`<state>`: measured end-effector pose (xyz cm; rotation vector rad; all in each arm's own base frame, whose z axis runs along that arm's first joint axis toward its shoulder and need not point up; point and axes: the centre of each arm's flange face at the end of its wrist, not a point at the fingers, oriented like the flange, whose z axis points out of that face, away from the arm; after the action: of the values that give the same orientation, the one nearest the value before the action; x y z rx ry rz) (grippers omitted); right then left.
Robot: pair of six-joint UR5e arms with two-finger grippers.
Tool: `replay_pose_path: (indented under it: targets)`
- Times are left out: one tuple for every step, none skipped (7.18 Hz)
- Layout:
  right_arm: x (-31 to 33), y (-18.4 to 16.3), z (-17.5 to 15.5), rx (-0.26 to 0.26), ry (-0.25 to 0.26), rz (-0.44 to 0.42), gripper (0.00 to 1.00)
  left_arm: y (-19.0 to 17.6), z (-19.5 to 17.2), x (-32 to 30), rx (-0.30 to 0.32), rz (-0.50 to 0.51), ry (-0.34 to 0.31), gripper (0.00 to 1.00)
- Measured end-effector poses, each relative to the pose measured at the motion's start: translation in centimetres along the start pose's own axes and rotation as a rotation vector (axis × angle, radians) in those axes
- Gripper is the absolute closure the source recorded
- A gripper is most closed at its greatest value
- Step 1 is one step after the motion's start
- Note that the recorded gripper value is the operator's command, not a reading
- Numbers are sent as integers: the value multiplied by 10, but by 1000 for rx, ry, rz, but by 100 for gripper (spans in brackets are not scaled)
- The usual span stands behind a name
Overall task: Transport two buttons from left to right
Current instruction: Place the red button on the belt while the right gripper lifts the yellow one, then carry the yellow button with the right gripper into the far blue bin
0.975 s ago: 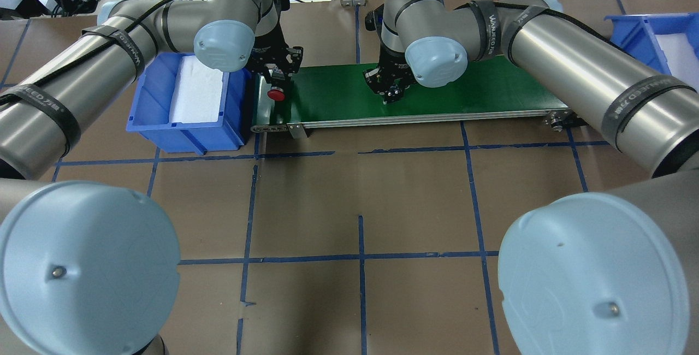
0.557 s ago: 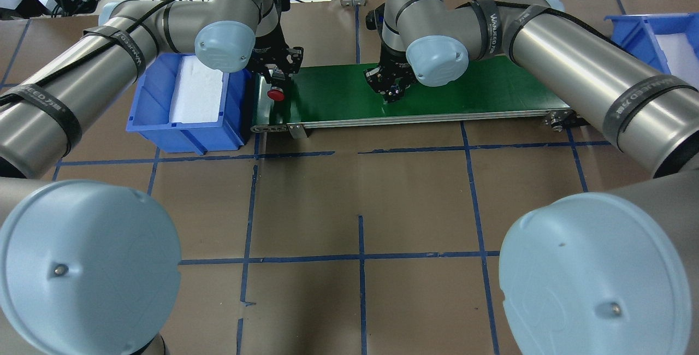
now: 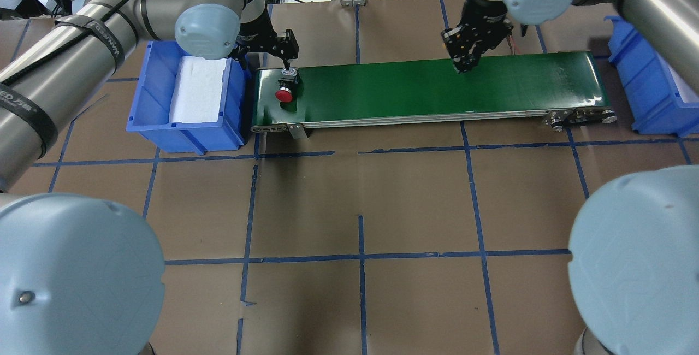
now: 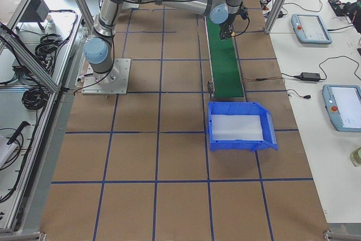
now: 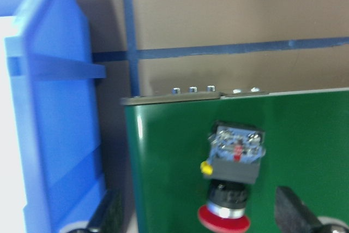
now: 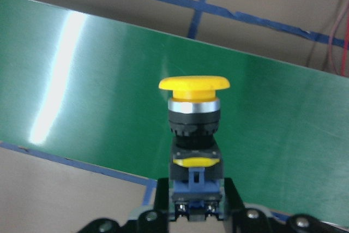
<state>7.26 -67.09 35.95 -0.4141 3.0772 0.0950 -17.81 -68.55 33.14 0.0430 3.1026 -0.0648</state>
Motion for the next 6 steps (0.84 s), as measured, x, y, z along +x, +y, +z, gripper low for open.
replay_pose_path:
  targets:
    - [43, 19, -16, -10, 14, -2, 91, 2, -20, -9, -16, -6, -19, 0]
    - [89, 41, -32, -11, 25, -5, 91, 10, -43, -15, -23, -8, -43, 0]
    - [139, 65, -43, -10, 33, -10, 91, 24, -66, -19, -15, -10, -58, 0]
    - [184, 89, -49, -11, 36, -13, 91, 42, -84, -22, -8, -12, -63, 0]
    - [222, 111, -52, -13, 37, -12, 90, 62, -98, -28, -2, -19, -64, 0]
    - [253, 132, -53, -20, 41, -12, 91, 76, -109, -37, 2, -33, -65, 0]
